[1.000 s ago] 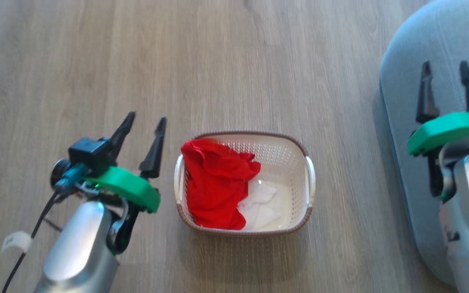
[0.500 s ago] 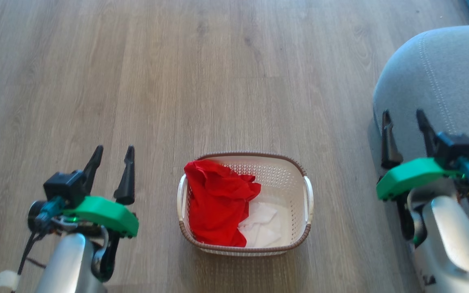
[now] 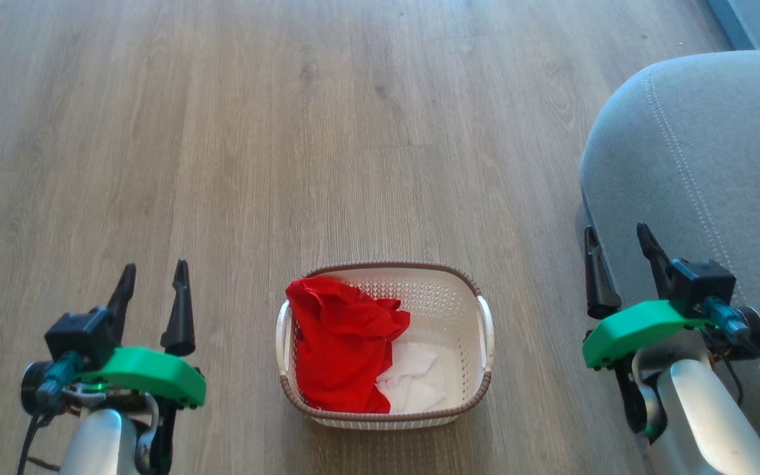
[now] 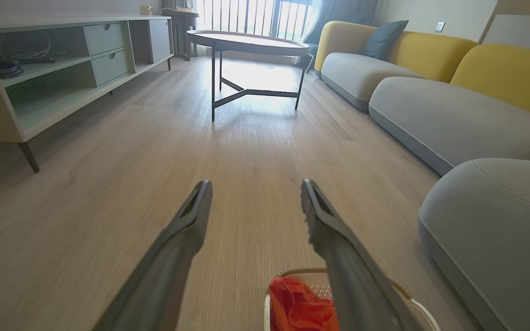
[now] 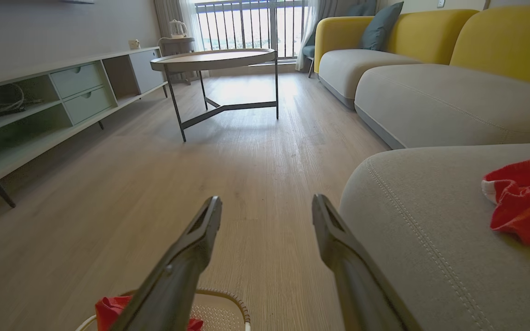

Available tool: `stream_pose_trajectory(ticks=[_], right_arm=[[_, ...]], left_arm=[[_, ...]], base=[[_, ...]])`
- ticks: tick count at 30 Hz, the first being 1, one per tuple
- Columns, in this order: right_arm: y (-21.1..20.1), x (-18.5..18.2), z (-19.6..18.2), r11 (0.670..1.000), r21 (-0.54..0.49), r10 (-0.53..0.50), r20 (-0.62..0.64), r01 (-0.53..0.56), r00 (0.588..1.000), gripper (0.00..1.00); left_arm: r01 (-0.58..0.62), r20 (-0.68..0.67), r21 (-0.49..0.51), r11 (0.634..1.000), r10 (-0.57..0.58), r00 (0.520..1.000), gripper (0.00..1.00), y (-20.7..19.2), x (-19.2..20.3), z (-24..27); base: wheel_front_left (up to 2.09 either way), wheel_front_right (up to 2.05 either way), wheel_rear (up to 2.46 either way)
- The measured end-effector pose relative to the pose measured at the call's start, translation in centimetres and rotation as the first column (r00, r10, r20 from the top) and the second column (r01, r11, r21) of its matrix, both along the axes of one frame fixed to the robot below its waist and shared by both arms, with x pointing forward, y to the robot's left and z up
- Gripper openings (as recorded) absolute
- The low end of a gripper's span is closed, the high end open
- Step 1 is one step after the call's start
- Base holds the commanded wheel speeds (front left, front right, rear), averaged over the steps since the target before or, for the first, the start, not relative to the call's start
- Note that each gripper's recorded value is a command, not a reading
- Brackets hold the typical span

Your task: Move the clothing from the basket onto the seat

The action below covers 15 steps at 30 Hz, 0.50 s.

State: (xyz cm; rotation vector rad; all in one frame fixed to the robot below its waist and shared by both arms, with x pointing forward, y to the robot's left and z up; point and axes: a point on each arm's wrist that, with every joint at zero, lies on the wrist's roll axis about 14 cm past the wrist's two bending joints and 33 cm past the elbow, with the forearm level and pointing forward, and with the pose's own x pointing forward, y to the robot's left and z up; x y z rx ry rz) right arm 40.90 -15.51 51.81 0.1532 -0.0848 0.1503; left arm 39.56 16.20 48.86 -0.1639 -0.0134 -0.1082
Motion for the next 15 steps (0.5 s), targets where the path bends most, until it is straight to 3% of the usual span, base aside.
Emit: stream_pose_trajectory(ticks=[15], right_arm=[[0.9,-0.5,0.6,1.0,0.012,0.019,0.022,-0.019,1.0,1.0]], left_arm=[[-0.02,-0.001,-0.008,1.0,0.02,1.0,1.0,0.2,-0.5,-0.1]], base=[[0.0,0.0,0.0]])
